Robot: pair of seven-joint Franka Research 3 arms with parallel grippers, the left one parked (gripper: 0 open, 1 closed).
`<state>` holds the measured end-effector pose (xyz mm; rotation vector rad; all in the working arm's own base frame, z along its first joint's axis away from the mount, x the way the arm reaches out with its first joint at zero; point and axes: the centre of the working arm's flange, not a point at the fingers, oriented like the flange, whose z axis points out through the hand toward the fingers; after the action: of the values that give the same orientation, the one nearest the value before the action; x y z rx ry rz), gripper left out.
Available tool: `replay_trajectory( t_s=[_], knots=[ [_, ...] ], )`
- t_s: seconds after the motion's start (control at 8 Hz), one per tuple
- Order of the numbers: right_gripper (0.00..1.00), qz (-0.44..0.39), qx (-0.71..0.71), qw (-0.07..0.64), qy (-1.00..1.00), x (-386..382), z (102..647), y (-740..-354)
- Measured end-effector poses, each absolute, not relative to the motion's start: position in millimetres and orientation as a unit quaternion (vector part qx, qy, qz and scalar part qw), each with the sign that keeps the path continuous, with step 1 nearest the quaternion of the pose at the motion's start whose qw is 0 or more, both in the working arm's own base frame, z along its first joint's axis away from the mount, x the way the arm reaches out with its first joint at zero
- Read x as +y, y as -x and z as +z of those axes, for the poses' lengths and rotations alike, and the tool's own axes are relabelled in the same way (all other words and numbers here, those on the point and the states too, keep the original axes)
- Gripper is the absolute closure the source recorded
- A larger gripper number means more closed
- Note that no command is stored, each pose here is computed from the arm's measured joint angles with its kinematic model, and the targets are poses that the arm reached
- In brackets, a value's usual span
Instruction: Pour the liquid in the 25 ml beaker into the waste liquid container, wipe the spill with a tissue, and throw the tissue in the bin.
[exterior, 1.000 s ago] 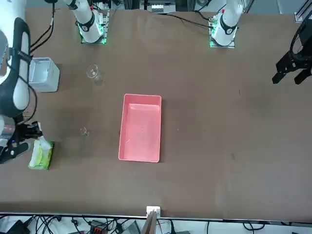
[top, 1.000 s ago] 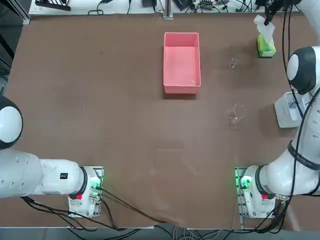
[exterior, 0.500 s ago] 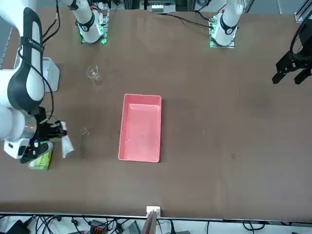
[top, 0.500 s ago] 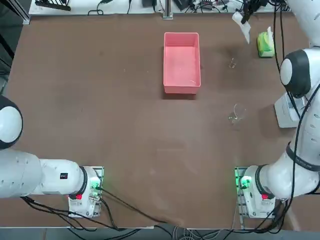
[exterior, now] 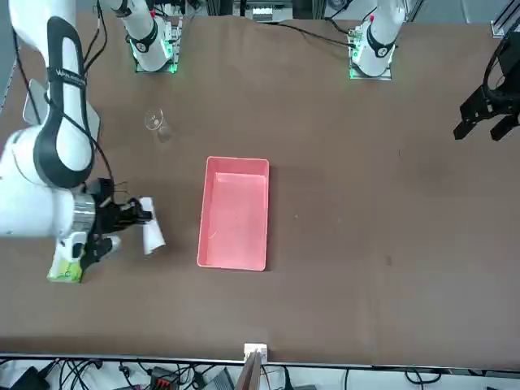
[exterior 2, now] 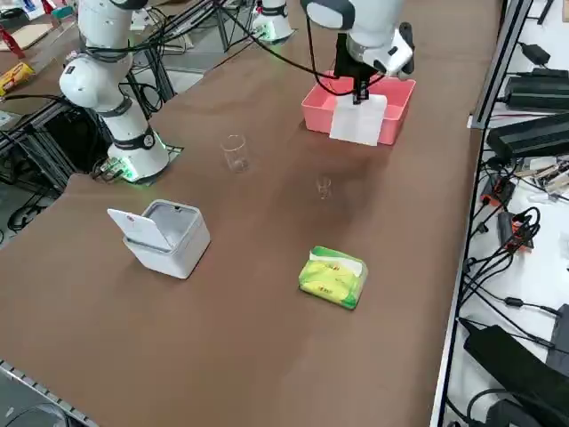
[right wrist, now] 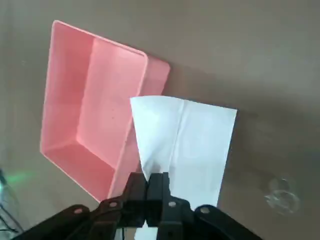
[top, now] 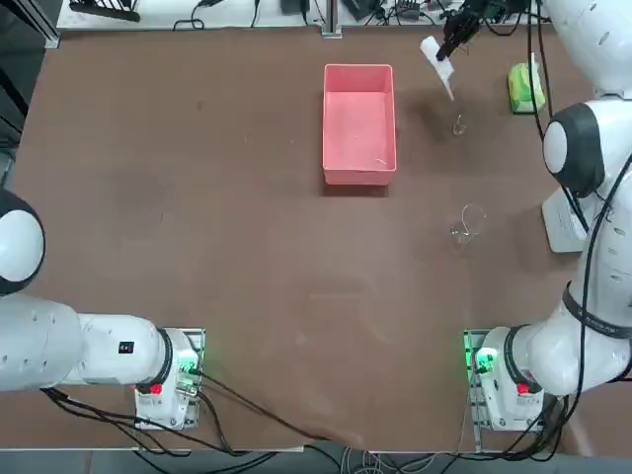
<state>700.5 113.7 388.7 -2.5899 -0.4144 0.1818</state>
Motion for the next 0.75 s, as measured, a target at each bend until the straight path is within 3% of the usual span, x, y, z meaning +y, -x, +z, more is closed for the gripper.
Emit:
replay_trajectory(
  t_s=[0.75],
  knots=[
    [0.98,0.062,-0.088,0.363,0.926,163,290,-694]
  ],
)
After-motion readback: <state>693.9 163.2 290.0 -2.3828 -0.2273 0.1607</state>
